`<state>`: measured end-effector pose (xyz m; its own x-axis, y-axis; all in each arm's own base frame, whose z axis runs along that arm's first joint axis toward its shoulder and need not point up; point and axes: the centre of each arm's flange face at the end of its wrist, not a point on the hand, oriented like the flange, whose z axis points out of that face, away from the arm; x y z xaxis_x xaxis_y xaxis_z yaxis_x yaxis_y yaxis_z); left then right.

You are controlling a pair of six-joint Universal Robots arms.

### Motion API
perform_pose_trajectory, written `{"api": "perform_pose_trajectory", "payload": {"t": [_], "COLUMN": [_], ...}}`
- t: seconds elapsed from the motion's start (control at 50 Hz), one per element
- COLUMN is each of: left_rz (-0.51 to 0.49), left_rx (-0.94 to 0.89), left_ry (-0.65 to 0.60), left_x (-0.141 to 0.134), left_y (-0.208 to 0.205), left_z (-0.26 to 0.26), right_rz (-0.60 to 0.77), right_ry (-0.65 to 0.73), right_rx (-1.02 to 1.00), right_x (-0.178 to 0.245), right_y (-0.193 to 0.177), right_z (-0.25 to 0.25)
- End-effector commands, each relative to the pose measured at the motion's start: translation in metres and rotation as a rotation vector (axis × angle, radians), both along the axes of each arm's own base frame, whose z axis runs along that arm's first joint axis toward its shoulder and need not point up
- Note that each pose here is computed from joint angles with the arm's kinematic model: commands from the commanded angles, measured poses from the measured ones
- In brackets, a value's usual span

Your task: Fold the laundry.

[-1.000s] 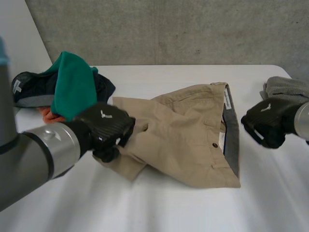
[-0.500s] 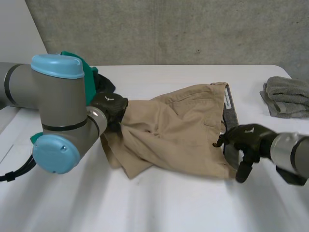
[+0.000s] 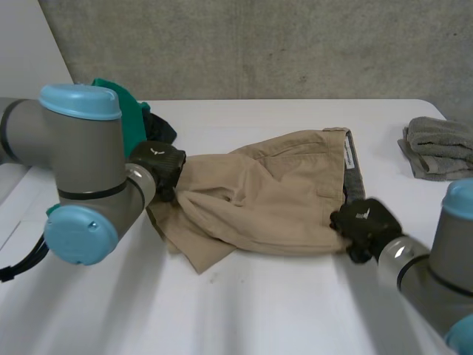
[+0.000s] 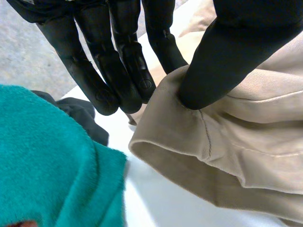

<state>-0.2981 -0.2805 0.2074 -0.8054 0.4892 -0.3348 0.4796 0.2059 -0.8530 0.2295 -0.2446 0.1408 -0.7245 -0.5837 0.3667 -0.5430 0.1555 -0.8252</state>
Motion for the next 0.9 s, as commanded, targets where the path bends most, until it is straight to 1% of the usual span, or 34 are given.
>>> {"api": "perform_pose_trajectory", "payload": {"t": [0.02, 0.04, 0.12, 0.16, 0.18, 0.22, 0.24, 0.26, 0.32, 0.34, 0.36, 0.4, 0.42, 0.46, 0.48, 0.54, 0.56, 0.62, 0.64, 0.7, 0.72, 0.74, 0.76, 0.8, 0.86, 0.9], "left_rz": [-0.068, -0.102, -0.168, -0.196, -0.226, -0.247, -0.253, -0.257, -0.246, -0.236, -0.234, -0.229, -0.221, -0.215, -0.209, -0.19, -0.178, -0.16, -0.14, -0.116, -0.1, -0.094, -0.09, -0.09, -0.088, -0.071], "left_rx": [0.098, 0.115, 0.138, 0.149, 0.165, 0.19, 0.201, 0.226, 0.257, 0.27, 0.27, 0.263, 0.237, 0.184, 0.111, -0.046, -0.183, -0.432, -0.607, -0.851, -0.986, -1.046, -1.091, -1.121, -1.079, -1.023], "left_ry": [0.017, 0.028, 0.06, 0.071, 0.071, 0.065, 0.062, 0.048, 0.012, -0.017, -0.035, -0.066, -0.089, -0.092, -0.078, -0.021, 0.046, 0.162, 0.246, 0.36, 0.433, 0.47, 0.5, 0.543, 0.557, 0.546], "left_x": [0.01, 0.012, 0.015, 0.016, 0.015, 0.014, 0.013, 0.012, 0.011, 0.01, 0.008, 0.006, 0.002, -0.004, -0.012, -0.025, -0.033, -0.042, -0.043, -0.039, -0.036, -0.033, -0.031, -0.028, -0.026, -0.021], "left_y": [0.033, 0.043, 0.063, 0.07, 0.077, 0.082, 0.084, 0.085, 0.081, 0.075, 0.072, 0.065, 0.055, 0.041, 0.027, 0.002, -0.014, -0.036, -0.048, -0.057, -0.057, -0.058, -0.058, -0.058, -0.059, -0.061], "left_z": [0.019, 0.027, 0.046, 0.051, 0.052, 0.048, 0.046, 0.039, 0.025, 0.015, 0.01, 0.002, -0.002, -0.002, 0.004, 0.025, 0.051, 0.098, 0.132, 0.178, 0.203, 0.214, 0.222, 0.227, 0.222, 0.211], "right_rz": [-0.061, -0.061, -0.07, -0.072, -0.069, -0.052, -0.044, -0.021, 0.021, 0.048, 0.059, 0.064, 0.054, 0.035, 0.011, -0.023, -0.051, -0.092, -0.112, -0.12, -0.121, -0.12, -0.126, -0.131, -0.134, -0.114], "right_ry": [-0.116, -0.118, -0.117, -0.113, -0.1, -0.073, -0.054, 0.0, 0.099, 0.157, 0.182, 0.207, 0.212, 0.2, 0.169, 0.095, 0.011, -0.166, -0.302, -0.496, -0.614, -0.663, -0.697, -0.731, -0.705, -0.686], "right_rx": [-0.132, -0.139, -0.076, -0.022, 0.036, 0.089, 0.116, 0.166, 0.252, 0.295, 0.308, 0.307, 0.288, 0.245, 0.168, 0.006, -0.133, -0.357, -0.508, -0.711, -0.846, -0.912, -0.972, -1.068, -1.056, -0.995], "right_x": [-0.016, -0.019, -0.032, -0.037, -0.038, -0.036, -0.036, -0.035, -0.036, -0.036, -0.035, -0.03, -0.024, -0.018, -0.009, 0.002, 0.01, 0.019, 0.021, 0.021, 0.018, 0.016, 0.014, 0.014, 0.014, 0.02], "right_y": [-0.025, -0.027, -0.032, -0.036, -0.039, -0.039, -0.039, -0.039, -0.042, -0.043, -0.044, -0.049, -0.056, -0.065, -0.077, -0.098, -0.113, -0.133, -0.143, -0.152, -0.156, -0.157, -0.158, -0.16, -0.167, -0.173], "right_z": [0.081, 0.092, 0.129, 0.135, 0.137, 0.139, 0.139, 0.136, 0.124, 0.117, 0.113, 0.107, 0.102, 0.098, 0.099, 0.113, 0.132, 0.169, 0.198, 0.234, 0.257, 0.268, 0.276, 0.285, 0.278, 0.264]}}
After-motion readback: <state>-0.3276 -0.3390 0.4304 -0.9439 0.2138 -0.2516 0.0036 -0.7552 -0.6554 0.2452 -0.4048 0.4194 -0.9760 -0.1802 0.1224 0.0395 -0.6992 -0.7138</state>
